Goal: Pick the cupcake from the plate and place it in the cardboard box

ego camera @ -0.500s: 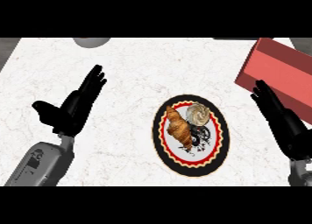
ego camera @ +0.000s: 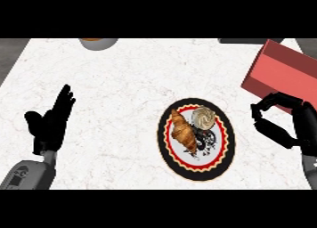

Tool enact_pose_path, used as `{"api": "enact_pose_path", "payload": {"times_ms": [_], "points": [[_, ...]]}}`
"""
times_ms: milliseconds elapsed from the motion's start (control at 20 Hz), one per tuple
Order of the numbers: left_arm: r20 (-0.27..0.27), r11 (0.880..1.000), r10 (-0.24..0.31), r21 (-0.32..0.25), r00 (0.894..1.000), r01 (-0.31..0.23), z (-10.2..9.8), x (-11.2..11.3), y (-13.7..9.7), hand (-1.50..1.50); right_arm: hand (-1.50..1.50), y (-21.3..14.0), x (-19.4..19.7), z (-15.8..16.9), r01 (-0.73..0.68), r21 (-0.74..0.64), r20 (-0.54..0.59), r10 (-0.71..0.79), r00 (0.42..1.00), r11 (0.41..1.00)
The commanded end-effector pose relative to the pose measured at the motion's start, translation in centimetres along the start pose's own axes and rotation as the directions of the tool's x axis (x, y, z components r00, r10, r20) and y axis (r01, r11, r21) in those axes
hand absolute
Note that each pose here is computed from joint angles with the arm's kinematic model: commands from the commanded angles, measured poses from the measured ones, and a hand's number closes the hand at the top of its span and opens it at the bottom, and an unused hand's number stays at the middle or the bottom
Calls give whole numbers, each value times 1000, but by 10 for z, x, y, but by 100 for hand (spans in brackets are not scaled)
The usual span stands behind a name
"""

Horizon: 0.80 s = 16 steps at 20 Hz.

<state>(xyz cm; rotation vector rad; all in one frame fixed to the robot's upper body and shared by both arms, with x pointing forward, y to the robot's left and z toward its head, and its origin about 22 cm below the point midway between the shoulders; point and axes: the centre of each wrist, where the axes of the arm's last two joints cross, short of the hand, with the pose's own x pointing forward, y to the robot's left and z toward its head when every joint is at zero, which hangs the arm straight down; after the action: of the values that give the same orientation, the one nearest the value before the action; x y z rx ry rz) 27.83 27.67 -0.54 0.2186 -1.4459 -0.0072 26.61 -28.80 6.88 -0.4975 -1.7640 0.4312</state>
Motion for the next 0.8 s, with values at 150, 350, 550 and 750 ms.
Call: {"api": "enact_pose_path", "payload": {"times_ms": [150, 350, 550, 750], "points": [[-67, 996, -18, 89, 998, 24, 20, -24, 5, 0, -150, 43, -19, 29, -220, -202, 85, 241, 967, 954], [-69, 995, -1, 99, 998, 8, 21, -33, -2, 0, -150, 25, -11, 33, -361, -69, 23, 363, 931, 930], [-70, 994, 0, 112, 998, 8, 20, -25, 2, 0, -150, 6, 38, 32, -414, 29, -75, 415, 907, 910], [-47, 994, -28, 100, 998, 33, 11, -21, 3, 0, -150, 6, 78, 7, -451, 129, -119, 465, 877, 883]]}}
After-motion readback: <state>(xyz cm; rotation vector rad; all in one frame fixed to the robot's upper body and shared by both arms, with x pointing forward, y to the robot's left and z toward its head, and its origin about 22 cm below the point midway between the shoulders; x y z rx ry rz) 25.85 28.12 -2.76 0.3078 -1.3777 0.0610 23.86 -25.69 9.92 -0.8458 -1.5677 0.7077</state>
